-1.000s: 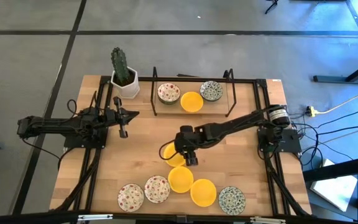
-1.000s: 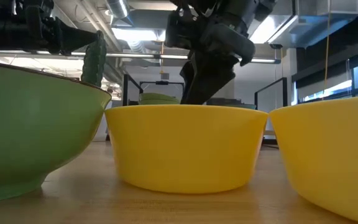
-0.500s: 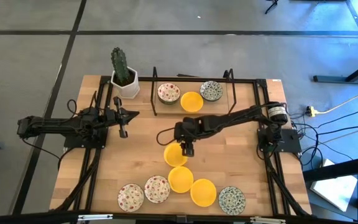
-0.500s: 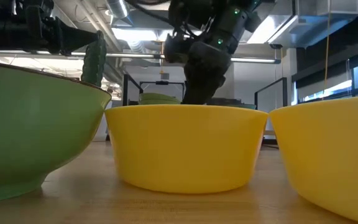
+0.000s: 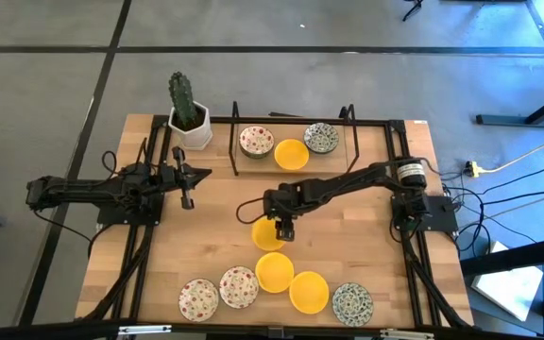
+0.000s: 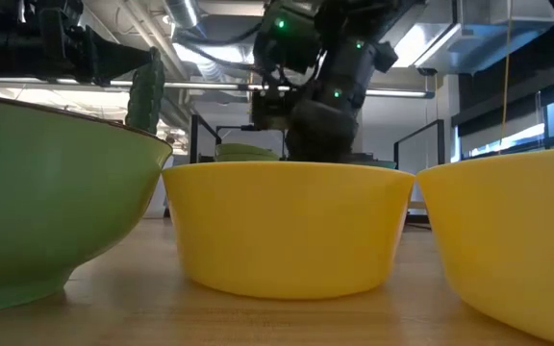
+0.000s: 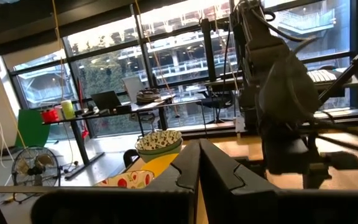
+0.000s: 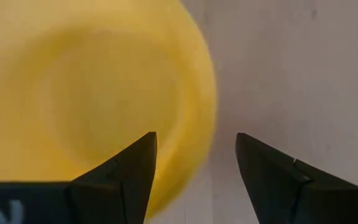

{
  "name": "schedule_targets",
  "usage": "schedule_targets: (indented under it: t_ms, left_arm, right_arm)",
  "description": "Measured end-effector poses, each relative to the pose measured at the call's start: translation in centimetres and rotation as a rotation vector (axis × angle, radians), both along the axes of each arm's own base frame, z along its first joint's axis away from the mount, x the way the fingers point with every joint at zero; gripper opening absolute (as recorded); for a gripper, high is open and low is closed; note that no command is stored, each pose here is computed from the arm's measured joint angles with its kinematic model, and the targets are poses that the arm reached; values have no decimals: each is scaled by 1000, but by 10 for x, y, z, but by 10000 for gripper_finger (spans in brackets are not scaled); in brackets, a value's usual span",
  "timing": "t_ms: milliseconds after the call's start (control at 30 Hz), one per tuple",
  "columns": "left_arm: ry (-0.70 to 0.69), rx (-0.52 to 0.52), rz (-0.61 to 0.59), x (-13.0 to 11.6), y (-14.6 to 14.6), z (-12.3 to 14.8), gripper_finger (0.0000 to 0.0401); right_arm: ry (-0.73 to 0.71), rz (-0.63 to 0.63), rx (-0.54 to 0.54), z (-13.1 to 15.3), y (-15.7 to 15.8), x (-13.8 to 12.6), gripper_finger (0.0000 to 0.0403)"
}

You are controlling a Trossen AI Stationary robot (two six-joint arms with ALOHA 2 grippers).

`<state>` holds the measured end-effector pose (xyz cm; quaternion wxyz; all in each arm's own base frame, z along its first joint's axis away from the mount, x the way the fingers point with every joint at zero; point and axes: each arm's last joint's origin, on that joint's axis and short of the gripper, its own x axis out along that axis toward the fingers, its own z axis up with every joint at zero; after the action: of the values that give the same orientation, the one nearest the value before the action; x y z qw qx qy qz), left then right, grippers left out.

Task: Pick & Place Mini bowls
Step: Stack the yellow bowl on the top of the yellow bowl on the shelf

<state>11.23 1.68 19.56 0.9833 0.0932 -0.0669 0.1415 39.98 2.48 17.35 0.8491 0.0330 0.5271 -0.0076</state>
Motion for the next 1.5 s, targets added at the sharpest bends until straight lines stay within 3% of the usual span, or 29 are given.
schedule_targets:
  t_ms: [300,433,633,867,1000,1200,1367,1500]
  left_arm:
    - [4,12,4,0,0,0,8]
    - [4,11,3,0,0,0,4]
    - [2,2,1,0,0,0,8]
    - [27,19,5,0,0,-2,4]
    - [37,29,6,0,0,-3,7]
    - [39,25,5,0,0,-3,6]
    - [38,24,5,0,0,-3,4]
    - [38,24,6,0,0,-3,8]
  right_arm:
    - [2,16,-9,-6,0,2,203]
    - [0,-27,7,-6,-4,3,147]
    - [-2,-40,9,-6,-15,4,17]
    - [-18,12,-25,1,-25,2,9]
    - [-34,31,-33,26,-30,-4,7]
    - [-128,32,-95,94,-35,-23,5]
    - [-217,-69,-226,154,-57,-46,4]
    - [-246,-172,-240,186,-89,-60,3]
